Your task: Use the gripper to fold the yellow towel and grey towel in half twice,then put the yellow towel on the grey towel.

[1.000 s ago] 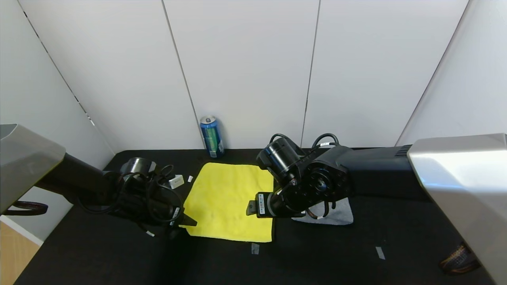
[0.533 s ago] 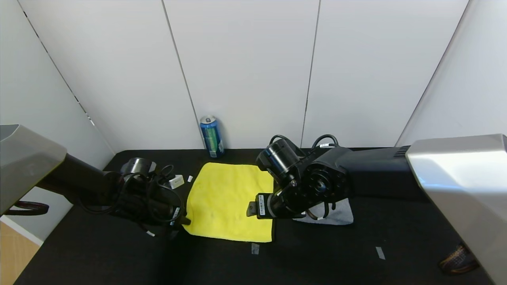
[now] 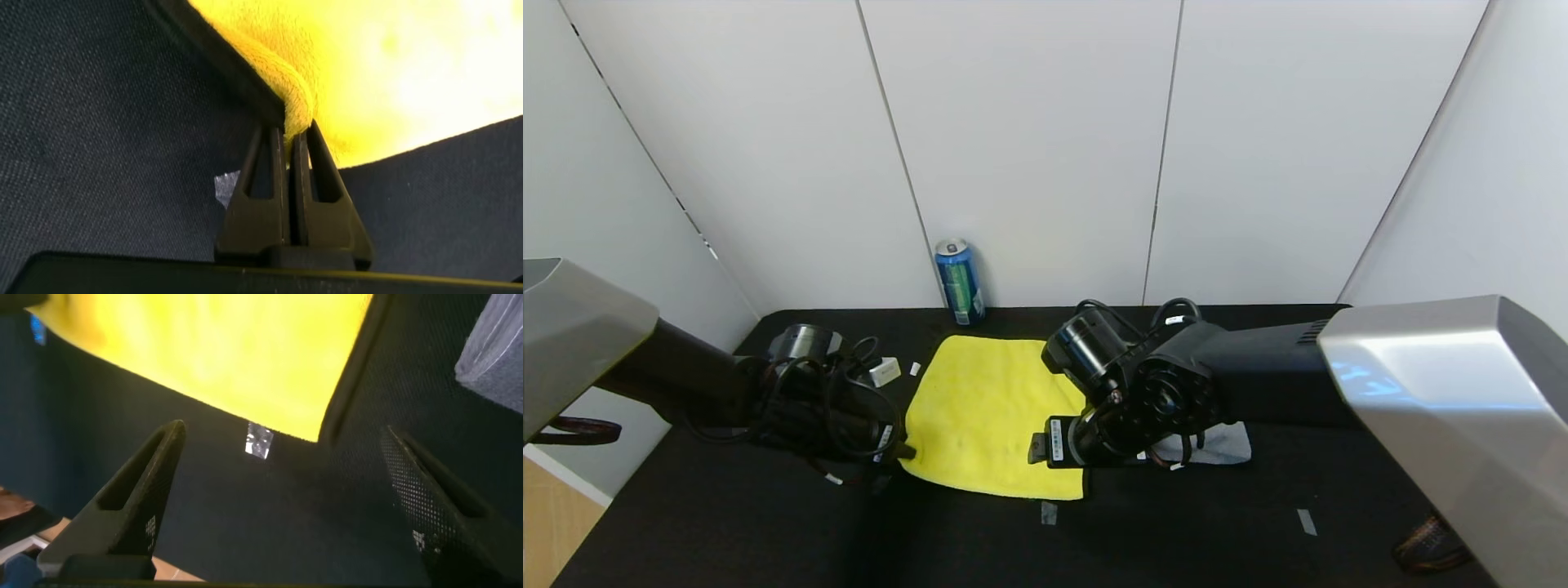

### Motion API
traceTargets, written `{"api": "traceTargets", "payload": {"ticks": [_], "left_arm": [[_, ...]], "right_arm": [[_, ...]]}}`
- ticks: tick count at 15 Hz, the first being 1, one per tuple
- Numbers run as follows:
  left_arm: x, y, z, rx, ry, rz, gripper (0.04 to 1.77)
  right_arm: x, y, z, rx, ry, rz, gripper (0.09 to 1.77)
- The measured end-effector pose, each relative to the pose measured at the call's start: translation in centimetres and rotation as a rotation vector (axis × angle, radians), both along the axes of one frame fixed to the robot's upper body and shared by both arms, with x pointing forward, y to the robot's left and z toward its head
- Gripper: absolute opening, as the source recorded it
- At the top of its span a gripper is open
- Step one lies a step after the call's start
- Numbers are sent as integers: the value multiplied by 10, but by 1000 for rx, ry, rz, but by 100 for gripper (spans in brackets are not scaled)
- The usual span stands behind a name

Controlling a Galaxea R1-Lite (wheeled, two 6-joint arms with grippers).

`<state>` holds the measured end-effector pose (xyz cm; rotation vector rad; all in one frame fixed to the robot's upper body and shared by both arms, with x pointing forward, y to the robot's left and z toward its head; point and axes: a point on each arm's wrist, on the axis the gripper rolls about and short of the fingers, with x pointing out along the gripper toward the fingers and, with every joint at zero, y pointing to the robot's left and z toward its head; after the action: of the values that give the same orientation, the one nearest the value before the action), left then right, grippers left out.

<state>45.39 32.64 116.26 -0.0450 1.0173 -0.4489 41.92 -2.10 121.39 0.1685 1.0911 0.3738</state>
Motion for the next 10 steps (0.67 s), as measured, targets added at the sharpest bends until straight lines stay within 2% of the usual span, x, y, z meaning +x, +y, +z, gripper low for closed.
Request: {"api": "traceTargets", "payload": {"ticks": [5, 10], "left_arm": [[-1, 0, -2, 0, 8, 1, 13], [-3, 0, 0, -1, 4, 1, 13]], "right_arm": [[3, 6, -28, -37, 48, -6, 171], [3, 10, -38, -42, 61, -8, 171]]}}
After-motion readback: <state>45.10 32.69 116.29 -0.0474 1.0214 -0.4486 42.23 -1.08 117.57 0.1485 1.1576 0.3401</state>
